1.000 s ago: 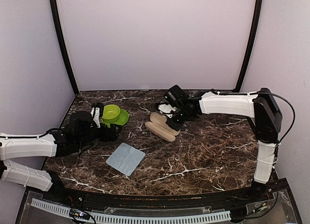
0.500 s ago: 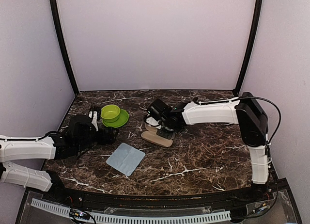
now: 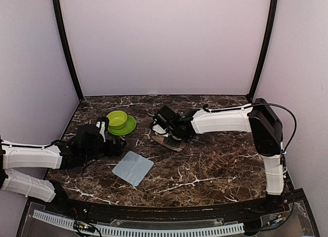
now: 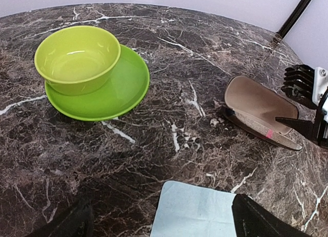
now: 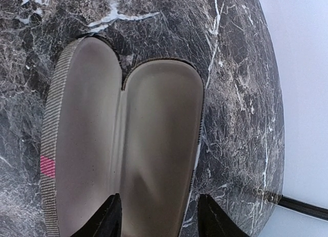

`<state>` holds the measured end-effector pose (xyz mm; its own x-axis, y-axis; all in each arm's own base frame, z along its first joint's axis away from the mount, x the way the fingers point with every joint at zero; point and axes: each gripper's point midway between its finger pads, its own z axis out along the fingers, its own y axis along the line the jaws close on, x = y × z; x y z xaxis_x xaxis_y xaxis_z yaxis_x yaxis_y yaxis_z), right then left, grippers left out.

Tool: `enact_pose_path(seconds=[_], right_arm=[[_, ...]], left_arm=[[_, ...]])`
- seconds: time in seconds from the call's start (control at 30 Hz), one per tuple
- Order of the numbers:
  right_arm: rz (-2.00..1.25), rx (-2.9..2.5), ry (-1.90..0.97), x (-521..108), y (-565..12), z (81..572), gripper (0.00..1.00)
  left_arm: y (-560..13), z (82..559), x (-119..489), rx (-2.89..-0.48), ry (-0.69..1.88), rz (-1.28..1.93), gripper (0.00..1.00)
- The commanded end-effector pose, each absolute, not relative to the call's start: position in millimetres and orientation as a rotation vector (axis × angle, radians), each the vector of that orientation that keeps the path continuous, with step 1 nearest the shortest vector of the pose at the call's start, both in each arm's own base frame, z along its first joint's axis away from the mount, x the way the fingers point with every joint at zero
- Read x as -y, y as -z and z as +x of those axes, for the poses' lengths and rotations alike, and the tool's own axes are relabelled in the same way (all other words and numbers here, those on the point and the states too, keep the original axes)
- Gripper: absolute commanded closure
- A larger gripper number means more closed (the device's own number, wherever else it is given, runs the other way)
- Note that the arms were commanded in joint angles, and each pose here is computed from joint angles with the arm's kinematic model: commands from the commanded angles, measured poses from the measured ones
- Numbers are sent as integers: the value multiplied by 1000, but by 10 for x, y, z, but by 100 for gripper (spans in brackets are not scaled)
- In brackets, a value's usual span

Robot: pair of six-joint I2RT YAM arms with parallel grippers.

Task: Organize the sunglasses
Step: Place the opened sunglasses case at the center of the board.

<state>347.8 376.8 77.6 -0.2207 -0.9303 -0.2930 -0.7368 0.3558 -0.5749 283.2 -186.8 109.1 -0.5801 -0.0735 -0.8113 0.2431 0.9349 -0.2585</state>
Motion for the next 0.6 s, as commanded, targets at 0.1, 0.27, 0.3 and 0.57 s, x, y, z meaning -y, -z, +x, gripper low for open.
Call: enact_pose_path(seconds=[0.1,0.27,0.3,0.57], right_arm=[[-1369,-2000,334,-3871,-1033,3455,47],[-1321,-2010,250,-3907,-1160,3406,46],[-1302,-2015,212,-3934,-1207,3388,45],[-1219,-2051,-269,-4303,-1494,3036,46]], left_arm=[[-997,2805,1889,-2168,450,118,4],[-960,2798,1884,-2178,444,120,4],[-942,2797,1882,-2184,441,118,4],[-694,2662,1909,-2305,475,107,16]])
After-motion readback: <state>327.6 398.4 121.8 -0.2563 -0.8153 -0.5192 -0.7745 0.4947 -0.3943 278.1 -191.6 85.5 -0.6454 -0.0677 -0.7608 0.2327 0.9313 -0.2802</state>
